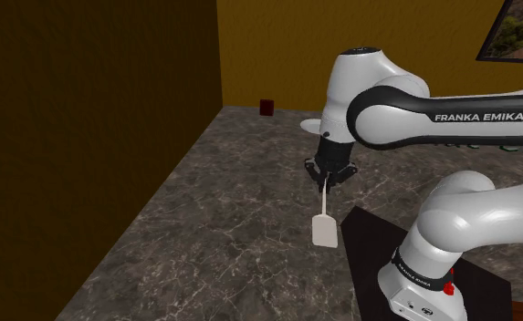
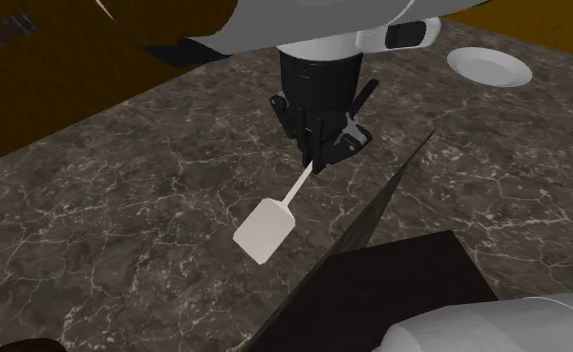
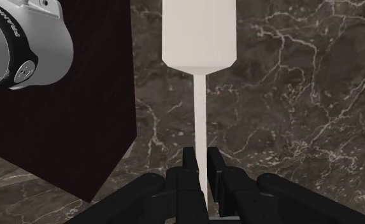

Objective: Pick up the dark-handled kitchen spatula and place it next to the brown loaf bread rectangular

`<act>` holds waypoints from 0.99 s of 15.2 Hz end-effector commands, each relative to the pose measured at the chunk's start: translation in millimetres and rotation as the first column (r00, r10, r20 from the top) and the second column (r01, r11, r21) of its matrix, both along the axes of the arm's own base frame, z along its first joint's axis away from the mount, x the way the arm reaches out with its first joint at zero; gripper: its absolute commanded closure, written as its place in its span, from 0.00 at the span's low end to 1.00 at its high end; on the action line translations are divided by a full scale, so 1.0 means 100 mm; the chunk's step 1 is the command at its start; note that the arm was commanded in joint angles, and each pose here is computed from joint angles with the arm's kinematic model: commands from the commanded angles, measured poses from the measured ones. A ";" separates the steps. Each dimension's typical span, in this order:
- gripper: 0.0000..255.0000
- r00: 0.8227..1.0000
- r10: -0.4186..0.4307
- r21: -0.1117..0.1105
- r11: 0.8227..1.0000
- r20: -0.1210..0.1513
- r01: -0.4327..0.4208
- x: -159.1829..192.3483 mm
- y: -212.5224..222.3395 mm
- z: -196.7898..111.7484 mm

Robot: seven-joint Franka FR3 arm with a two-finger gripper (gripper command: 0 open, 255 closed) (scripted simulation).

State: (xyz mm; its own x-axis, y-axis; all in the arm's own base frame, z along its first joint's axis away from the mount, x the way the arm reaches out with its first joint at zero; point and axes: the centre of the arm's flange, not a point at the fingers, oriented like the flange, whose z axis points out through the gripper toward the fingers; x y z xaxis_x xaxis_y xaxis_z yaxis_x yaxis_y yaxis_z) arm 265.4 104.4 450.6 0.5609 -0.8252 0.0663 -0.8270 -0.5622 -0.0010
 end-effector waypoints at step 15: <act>1.00 1.000 0.000 0.000 1.000 0.000 0.000 0.00 0.00 0.83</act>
